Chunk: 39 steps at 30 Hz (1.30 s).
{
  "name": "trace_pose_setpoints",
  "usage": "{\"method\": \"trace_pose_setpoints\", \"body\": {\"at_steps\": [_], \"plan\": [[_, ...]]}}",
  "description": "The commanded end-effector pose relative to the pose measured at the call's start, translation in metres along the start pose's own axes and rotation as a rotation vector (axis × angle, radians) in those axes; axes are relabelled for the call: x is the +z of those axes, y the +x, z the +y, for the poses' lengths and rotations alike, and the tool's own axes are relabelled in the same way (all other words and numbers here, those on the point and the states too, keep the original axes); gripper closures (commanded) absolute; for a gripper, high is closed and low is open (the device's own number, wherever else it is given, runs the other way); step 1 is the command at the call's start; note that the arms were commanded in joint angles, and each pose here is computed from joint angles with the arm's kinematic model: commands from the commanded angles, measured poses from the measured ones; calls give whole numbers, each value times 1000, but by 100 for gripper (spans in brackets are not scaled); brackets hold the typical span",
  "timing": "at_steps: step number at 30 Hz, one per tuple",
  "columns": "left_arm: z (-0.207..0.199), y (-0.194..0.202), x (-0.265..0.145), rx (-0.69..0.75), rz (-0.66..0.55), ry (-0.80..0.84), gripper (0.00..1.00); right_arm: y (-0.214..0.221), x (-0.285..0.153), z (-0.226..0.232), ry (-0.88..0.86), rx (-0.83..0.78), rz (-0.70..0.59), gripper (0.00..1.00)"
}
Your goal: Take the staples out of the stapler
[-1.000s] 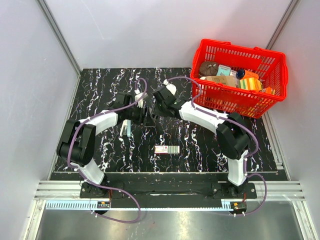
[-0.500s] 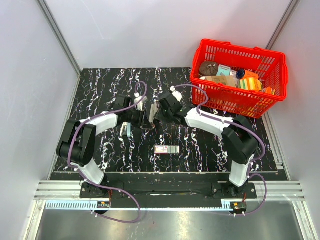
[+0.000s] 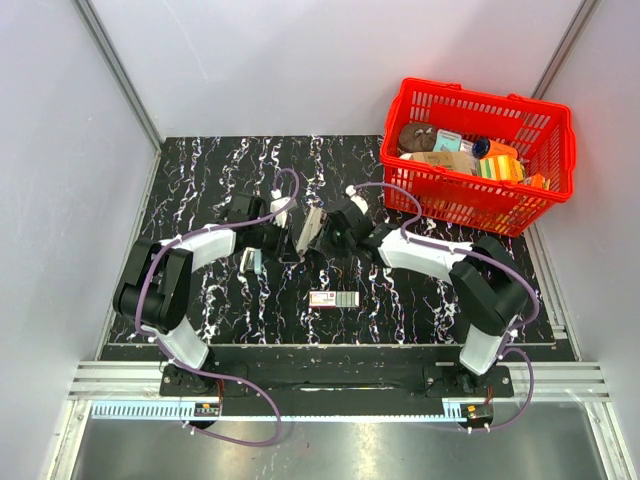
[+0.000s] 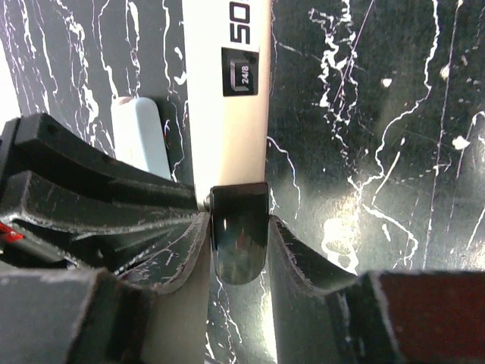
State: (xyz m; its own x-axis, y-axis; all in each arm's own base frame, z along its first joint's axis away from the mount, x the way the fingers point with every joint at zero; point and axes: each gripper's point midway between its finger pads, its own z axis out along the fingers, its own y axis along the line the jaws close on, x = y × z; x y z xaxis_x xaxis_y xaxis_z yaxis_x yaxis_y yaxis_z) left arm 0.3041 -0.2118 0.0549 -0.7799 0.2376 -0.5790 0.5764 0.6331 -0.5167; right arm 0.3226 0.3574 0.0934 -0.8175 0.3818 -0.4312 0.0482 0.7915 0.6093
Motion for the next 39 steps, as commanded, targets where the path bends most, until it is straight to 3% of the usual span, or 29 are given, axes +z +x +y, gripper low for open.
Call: {"method": "trace_pose_setpoints", "body": {"at_steps": [1,7,14,18,19,22,25,32,36,39], "plan": [[9,-66,-21,253,-195,-106,100,25,-20,10,-76,-46,90,100],[11,-72,-30,314,-204,-140,100,32,-22,0,-69,-56,104,100],[3,-67,-31,290,-181,-117,100,35,-7,-7,-53,-19,121,100],[-2,-63,-33,268,-154,-111,79,36,2,-3,-53,4,137,100],[-1,-61,-33,268,-151,-115,77,35,4,-2,-46,3,140,98],[-1,-60,-36,280,-150,-129,76,34,6,-5,-4,-17,156,73],[-2,-59,-40,284,-157,-133,76,36,8,-9,44,-51,186,59],[-6,-57,-46,275,-163,-137,76,43,15,-8,92,-85,249,35],[-4,-54,-48,281,-163,-152,76,49,21,-4,117,-125,290,33],[-2,-54,-49,282,-166,-159,76,50,23,-2,118,-133,296,40]]}}
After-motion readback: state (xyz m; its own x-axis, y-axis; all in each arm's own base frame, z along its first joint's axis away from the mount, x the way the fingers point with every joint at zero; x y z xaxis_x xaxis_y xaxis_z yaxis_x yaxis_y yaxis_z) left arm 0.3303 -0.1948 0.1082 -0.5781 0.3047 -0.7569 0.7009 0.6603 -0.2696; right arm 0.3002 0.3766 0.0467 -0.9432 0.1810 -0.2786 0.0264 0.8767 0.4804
